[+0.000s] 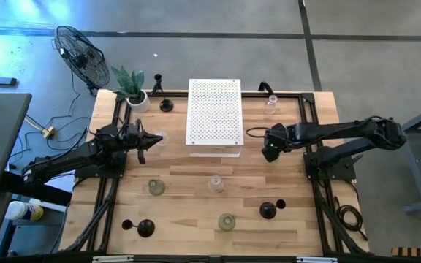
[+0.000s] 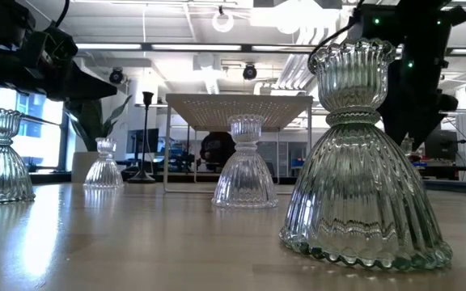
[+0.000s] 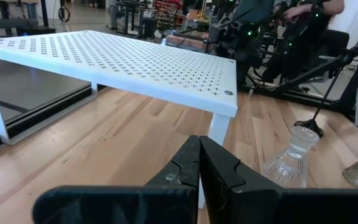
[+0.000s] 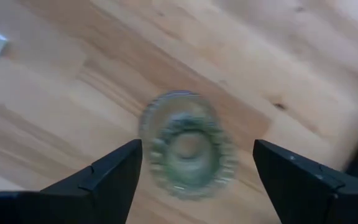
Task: Pick & Place candle stick holders
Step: Put the top right green candle holder on the shelf, then put the top left transparent candle holder on the shelf
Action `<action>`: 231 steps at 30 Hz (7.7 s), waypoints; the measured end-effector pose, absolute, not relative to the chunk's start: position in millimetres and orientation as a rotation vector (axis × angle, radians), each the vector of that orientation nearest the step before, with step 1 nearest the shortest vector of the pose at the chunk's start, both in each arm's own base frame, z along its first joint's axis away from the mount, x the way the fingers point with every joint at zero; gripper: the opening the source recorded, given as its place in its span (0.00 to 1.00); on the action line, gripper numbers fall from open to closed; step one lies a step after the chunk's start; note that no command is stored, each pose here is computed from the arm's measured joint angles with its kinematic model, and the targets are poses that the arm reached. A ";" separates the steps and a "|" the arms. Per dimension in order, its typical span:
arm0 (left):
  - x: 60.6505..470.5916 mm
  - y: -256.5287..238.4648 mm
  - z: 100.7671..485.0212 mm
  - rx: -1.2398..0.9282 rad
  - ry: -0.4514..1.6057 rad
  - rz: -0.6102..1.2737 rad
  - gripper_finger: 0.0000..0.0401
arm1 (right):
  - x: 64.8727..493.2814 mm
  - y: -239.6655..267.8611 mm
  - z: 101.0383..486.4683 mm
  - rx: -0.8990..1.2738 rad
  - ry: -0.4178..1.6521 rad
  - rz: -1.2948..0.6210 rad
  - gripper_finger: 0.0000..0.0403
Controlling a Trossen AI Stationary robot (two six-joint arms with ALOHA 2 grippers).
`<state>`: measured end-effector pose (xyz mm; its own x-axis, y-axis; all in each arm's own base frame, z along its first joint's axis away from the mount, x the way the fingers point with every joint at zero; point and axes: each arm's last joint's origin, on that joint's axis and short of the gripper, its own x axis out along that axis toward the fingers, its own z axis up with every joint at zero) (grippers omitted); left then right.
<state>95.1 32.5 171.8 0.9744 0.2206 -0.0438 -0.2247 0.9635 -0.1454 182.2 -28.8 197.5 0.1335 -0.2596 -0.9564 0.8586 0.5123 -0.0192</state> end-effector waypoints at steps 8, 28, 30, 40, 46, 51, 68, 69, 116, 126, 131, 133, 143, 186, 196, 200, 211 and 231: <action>95.1 32.5 172.0 -0.150 0.027 0.226 0.00 | 187.4 -28.1 194.8 0.675 1.124 -0.838 0.61; 95.1 32.6 172.0 -0.150 0.026 0.229 0.00 | 199.4 -27.9 235.7 0.594 1.139 -0.684 0.43; 95.1 32.6 172.0 -0.150 0.026 0.229 0.00 | 201.8 -28.1 256.5 0.563 1.135 -0.652 0.41; 95.1 32.6 172.0 -0.150 0.026 0.230 0.00 | 209.9 -37.1 383.9 0.378 0.883 -0.570 0.43; 95.1 32.7 172.1 -0.150 0.026 0.230 0.00 | 249.0 -71.9 431.7 0.183 0.797 -0.554 0.41; 95.1 32.7 172.0 -0.150 0.026 0.230 0.00 | 293.3 -116.8 439.4 0.102 0.815 -0.530 0.43; 95.1 32.6 172.0 -0.150 0.026 0.230 0.00 | 356.3 -244.5 365.7 0.236 0.929 -0.450 0.42; 95.1 32.6 172.0 -0.150 0.026 0.230 0.00 | 356.1 -246.7 363.5 0.237 0.935 -0.451 0.42; 95.1 32.6 172.1 -0.150 0.026 0.229 0.00 | 372.5 -263.7 348.0 0.054 0.890 -0.378 0.44; 95.1 32.7 172.1 -0.150 0.026 0.230 0.00 | 371.8 -263.1 347.2 0.060 0.903 -0.380 0.44; 95.1 32.6 172.1 -0.150 0.026 0.229 0.00 | 371.6 -263.2 347.3 0.061 0.904 -0.384 0.46; 95.1 32.6 172.1 -0.150 0.026 0.230 0.00 | 371.6 -263.2 347.3 0.066 0.903 -0.388 0.50; 95.1 32.6 172.1 -0.150 0.026 0.230 0.00 | 371.3 -260.8 350.3 0.048 0.904 -0.402 0.60; 95.1 32.6 172.1 -0.150 0.025 0.229 0.00 | 162.7 -88.9 250.0 0.278 0.399 -0.621 0.00; 95.1 32.6 179.5 -0.216 -0.058 0.220 0.00 | 152.9 -79.2 203.5 0.332 0.354 -0.673 0.00; 95.0 33.3 179.2 -0.238 -0.061 0.244 0.00 | 150.6 -81.3 199.8 0.370 0.378 -0.692 0.00; 101.4 34.5 220.7 -0.246 0.207 0.225 0.00 | 150.6 -81.2 201.2 0.310 0.383 -0.705 0.00; 155.0 65.2 234.5 -0.370 0.853 0.618 0.70 | 150.7 -81.2 201.2 0.253 0.403 -0.688 0.00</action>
<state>155.0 65.2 234.5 0.5005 0.3556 -0.7893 -0.6395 0.7664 -0.0602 150.7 -81.2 201.2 0.7004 -0.5622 -0.4397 0.6584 0.7467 0.0941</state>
